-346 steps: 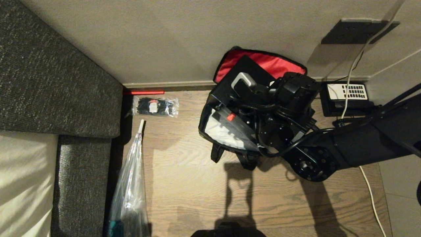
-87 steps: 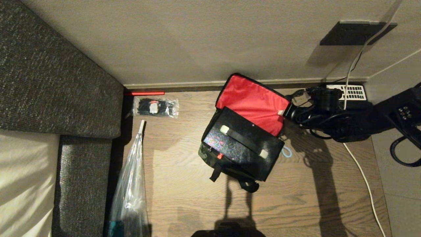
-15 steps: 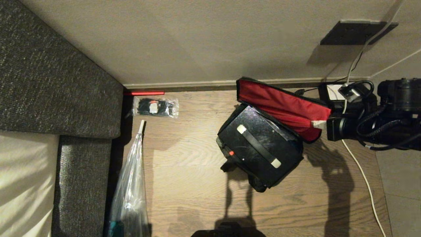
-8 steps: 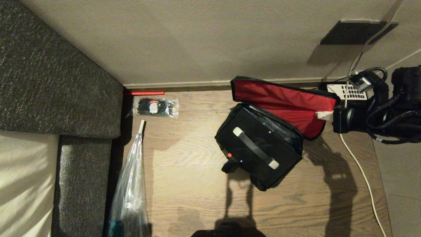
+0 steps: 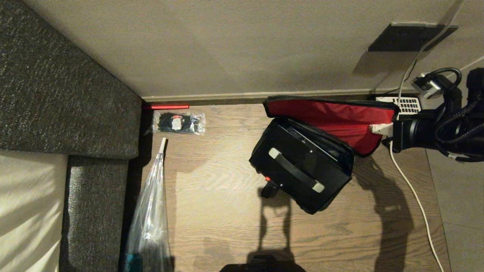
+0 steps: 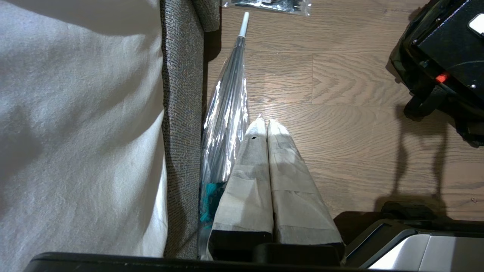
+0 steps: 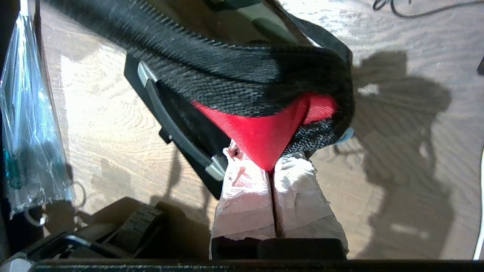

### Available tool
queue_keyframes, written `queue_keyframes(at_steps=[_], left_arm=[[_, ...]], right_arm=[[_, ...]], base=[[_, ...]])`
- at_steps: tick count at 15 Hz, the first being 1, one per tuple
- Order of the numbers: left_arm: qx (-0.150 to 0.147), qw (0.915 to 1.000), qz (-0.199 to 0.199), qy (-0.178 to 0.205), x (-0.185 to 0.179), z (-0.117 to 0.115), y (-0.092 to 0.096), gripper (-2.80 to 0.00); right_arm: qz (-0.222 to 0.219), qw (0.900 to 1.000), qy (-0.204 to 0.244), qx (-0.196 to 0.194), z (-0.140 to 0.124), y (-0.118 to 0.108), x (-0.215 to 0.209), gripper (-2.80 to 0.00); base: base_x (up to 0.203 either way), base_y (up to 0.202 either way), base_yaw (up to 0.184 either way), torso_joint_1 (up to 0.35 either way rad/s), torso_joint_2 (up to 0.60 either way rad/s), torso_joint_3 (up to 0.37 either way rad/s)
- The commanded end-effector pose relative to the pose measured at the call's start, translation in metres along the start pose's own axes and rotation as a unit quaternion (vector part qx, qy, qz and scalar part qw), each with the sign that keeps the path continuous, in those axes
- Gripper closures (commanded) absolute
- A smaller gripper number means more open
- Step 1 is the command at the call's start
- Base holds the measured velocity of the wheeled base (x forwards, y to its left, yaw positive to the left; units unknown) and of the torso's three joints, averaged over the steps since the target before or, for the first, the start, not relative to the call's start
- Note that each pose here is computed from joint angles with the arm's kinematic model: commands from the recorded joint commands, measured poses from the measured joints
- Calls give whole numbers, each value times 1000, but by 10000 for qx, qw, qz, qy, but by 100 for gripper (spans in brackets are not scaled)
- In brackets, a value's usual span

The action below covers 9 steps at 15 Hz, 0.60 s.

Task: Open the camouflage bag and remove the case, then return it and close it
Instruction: Close the top of the storage box

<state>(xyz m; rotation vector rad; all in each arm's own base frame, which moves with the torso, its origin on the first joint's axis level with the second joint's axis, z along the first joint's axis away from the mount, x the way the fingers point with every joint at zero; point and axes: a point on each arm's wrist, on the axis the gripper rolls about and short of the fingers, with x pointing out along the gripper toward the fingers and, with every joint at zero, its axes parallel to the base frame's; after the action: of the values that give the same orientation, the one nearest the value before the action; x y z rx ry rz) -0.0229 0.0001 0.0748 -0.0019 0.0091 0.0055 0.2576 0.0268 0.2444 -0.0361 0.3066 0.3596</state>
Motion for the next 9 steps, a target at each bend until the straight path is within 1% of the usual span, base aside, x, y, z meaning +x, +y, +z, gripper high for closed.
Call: queue_keyframes(at_steps=[1,3,4,6,9], left_arm=[[2,10000,3,-7,0,0,0,0],[-5,10000,3,-7,0,0,0,0],[-6,10000,3,-7,0,0,0,0],[-2,10000,3,-7,0,0,0,0],[-5,10000,3,-7,0,0,0,0]], right_arm=[[-10,9997,-226,-25,11,1,-8,0],[30,9995,303,115,-14,-2,9,0],[41,9989,447,146,-21,-4,21,0],[13,9988,444,194,-21,-11,40,0],[-145,9994,182,259,-9,-30,68,0]], base=[[0,0,0,0,0,0],[0,0,0,0,0,0],[0,0,0,0,0,0],[0,0,0,0,0,0],[0,0,0,0,0,0]])
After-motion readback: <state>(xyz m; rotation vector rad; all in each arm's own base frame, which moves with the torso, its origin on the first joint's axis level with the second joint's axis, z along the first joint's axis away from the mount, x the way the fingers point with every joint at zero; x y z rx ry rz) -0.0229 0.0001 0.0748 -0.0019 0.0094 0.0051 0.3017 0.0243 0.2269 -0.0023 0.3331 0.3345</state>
